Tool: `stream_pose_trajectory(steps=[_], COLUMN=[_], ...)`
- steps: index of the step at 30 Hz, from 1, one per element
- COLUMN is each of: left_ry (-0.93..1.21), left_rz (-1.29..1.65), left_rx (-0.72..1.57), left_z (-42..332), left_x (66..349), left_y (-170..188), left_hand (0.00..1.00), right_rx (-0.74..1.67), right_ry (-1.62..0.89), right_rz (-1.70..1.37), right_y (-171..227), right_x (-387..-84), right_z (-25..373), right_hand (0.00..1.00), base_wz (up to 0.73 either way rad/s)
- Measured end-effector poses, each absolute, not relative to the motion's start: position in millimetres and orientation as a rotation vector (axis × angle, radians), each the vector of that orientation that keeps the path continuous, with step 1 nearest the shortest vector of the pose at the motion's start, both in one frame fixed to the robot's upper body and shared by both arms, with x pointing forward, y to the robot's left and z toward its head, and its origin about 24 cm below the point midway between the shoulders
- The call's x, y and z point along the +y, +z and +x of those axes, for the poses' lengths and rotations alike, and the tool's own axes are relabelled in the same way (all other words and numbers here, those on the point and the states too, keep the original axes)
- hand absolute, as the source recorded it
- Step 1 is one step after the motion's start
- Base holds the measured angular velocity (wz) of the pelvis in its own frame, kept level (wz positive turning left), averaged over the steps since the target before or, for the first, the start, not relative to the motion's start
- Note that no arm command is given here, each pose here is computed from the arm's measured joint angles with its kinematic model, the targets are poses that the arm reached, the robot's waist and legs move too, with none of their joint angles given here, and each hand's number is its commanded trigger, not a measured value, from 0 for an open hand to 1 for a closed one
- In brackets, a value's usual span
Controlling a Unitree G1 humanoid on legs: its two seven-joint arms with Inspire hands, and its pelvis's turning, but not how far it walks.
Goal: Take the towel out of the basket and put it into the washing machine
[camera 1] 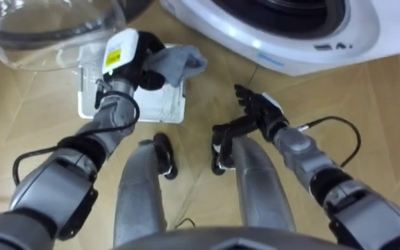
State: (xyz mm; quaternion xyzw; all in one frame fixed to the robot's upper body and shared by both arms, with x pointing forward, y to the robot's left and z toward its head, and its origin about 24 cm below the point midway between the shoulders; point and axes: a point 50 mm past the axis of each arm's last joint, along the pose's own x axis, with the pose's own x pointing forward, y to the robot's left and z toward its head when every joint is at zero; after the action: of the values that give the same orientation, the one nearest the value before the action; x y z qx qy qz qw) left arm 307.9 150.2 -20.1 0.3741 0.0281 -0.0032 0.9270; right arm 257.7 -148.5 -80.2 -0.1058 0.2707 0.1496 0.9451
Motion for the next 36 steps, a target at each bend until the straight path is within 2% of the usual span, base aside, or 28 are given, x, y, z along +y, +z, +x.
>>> stream_pose_trajectory(steps=[7,12,21,28,29,30,31,36], left_ry=[-0.172,-0.410,-0.701,-0.726,-0.729,-0.739,-0.746,-0.752], left_rz=[0.297,-0.016,-0.216,-0.332,-0.340,-0.349,-0.352,-0.408], left_rx=[0.251,0.334,0.428,0.463,0.458,0.444,0.437,0.372], left_z=[287,279,265,266,266,268,269,276], left_x=[134,115,94,92,91,89,87,82], left_y=[-38,-42,-45,-44,-42,-38,-36,-20], left_hand=[1.00,1.00,1.00,1.00,1.00,1.00,1.00,1.00], right_rx=[0.578,0.587,0.648,0.654,0.651,0.646,0.642,0.615], right_ry=[0.373,0.423,0.447,0.447,0.441,0.430,0.426,0.387], right_rz=[-0.230,-0.224,-0.225,-0.211,-0.206,-0.199,-0.197,-0.173], right_y=[-88,-90,-97,-98,-98,-97,-96,-92], right_x=[-146,-141,-152,-152,-153,-154,-154,-151], right_z=[247,242,234,231,232,233,234,240], right_hand=[0.00,0.00,0.00,0.00,0.50,0.96,1.00,1.00], base_wz=[0.09,0.09,-0.02,0.00,0.03,0.04,0.04,0.01])
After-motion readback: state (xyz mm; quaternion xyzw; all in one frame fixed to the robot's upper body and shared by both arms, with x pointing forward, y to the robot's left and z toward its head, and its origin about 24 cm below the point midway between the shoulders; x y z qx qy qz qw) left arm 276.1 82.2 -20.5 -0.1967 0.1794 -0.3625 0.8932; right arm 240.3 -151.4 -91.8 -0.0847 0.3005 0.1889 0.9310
